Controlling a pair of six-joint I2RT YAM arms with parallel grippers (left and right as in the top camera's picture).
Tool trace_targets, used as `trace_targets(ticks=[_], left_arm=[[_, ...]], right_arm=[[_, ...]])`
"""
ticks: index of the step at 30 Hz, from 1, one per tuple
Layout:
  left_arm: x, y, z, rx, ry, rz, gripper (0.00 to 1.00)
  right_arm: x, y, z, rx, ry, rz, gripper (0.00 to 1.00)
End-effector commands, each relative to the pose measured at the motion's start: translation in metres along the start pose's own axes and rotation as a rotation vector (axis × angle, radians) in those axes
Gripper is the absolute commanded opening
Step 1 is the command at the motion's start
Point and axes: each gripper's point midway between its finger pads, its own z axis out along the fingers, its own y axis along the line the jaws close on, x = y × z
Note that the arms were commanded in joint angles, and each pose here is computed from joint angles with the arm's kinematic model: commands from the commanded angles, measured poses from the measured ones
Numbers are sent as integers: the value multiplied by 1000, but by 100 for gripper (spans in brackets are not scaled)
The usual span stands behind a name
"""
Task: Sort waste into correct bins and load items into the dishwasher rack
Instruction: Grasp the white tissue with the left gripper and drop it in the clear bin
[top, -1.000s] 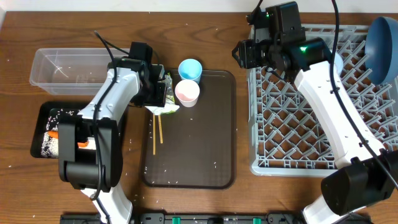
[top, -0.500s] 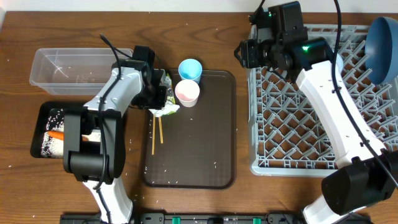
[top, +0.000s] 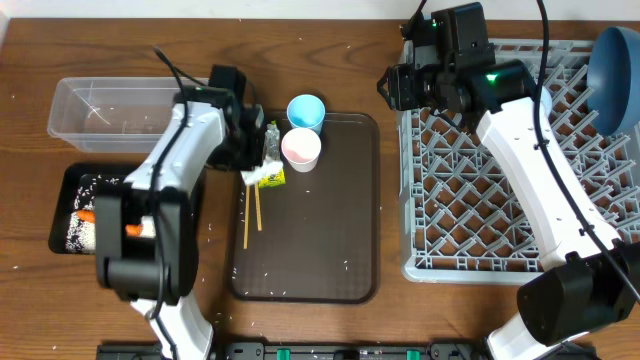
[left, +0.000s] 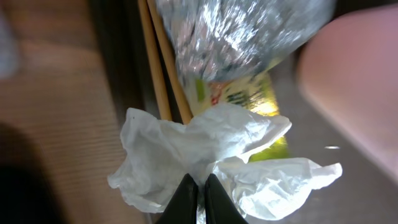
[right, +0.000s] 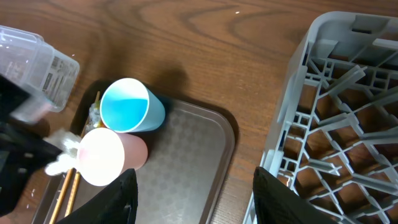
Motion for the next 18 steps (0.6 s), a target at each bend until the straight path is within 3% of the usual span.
trace_targets(ticks=[1,8,18], left_arm=[[-24,-7,-59,-6,-181,10,6],[-51,23,-119,-132,-423,-24,6],[-86,116,-121,-324,-545,-189,6]], right_arm=[[0,-5,1,9,4,-9,53],[2,-5,1,9,12,-7,53],[3,-5,1,10,16,-7,53]])
